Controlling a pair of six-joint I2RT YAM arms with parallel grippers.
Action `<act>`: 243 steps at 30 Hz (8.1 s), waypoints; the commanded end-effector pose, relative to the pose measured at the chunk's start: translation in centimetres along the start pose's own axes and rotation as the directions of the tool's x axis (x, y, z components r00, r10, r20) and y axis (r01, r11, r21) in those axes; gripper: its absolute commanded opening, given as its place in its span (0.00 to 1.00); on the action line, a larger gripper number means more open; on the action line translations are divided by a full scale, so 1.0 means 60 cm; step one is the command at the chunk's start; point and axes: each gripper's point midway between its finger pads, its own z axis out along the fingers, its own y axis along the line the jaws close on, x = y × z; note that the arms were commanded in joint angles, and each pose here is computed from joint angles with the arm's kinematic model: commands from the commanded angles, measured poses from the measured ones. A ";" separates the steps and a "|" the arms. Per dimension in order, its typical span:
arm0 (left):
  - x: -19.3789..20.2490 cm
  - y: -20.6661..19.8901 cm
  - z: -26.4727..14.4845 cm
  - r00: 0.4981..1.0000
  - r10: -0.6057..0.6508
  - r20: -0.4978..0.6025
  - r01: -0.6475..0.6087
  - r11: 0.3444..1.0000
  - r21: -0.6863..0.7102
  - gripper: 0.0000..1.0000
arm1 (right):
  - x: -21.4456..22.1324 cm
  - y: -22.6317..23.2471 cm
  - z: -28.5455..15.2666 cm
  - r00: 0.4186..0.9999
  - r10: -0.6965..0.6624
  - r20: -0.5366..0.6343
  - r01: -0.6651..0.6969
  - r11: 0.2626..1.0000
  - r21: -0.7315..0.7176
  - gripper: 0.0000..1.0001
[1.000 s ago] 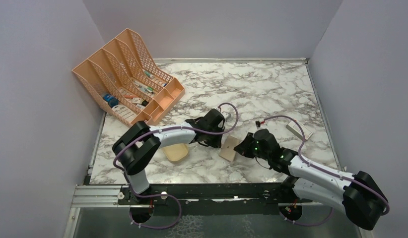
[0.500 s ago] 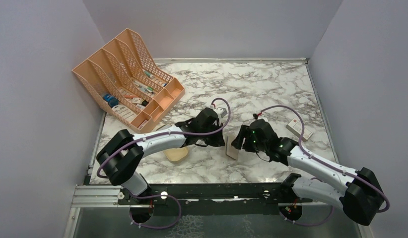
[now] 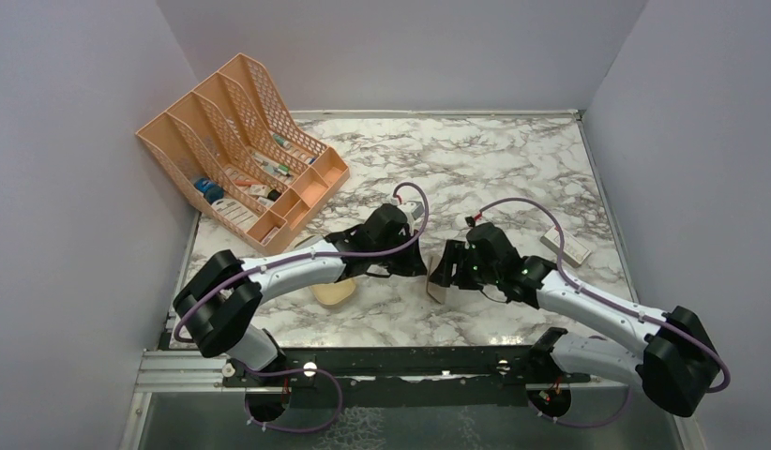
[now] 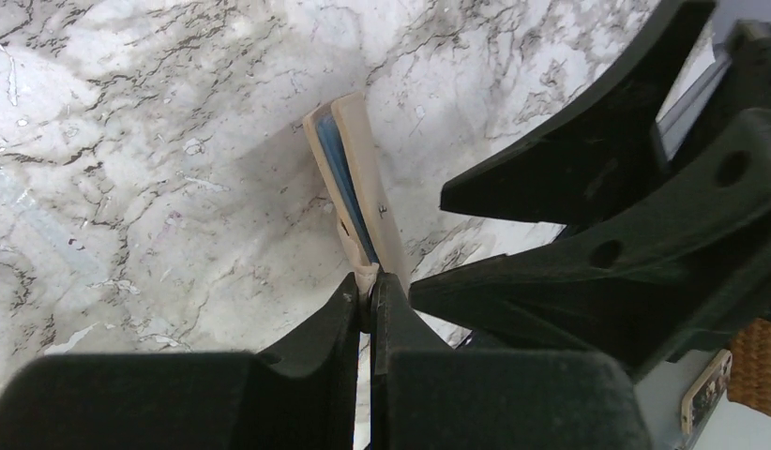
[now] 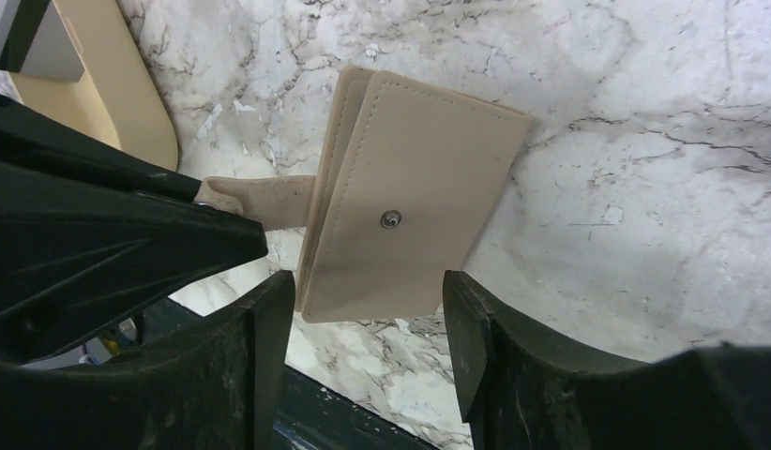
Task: Put the credit cards into the card holder
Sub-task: Open the card holder at the center of the board.
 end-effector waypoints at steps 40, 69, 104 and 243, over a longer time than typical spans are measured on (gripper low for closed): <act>-0.003 0.028 -0.021 0.999 0.010 0.040 -0.007 0.996 -0.088 0.00 | -0.042 0.002 -0.048 0.997 0.014 0.077 -0.020 0.997 0.075 0.32; 0.000 0.051 -0.024 0.999 -0.014 0.035 0.020 0.989 -0.149 0.09 | 0.020 -0.070 0.060 1.000 0.022 0.008 -0.023 0.983 0.181 0.25; 0.008 0.024 0.012 0.993 -0.118 0.019 0.116 0.989 0.090 0.31 | 0.031 -0.072 0.054 0.999 0.011 0.031 -0.015 0.992 0.126 0.17; 0.026 0.049 0.005 0.980 -0.190 0.055 0.188 0.981 0.051 0.00 | 0.074 -0.008 0.080 0.991 0.071 -0.117 -0.081 0.993 -0.085 0.48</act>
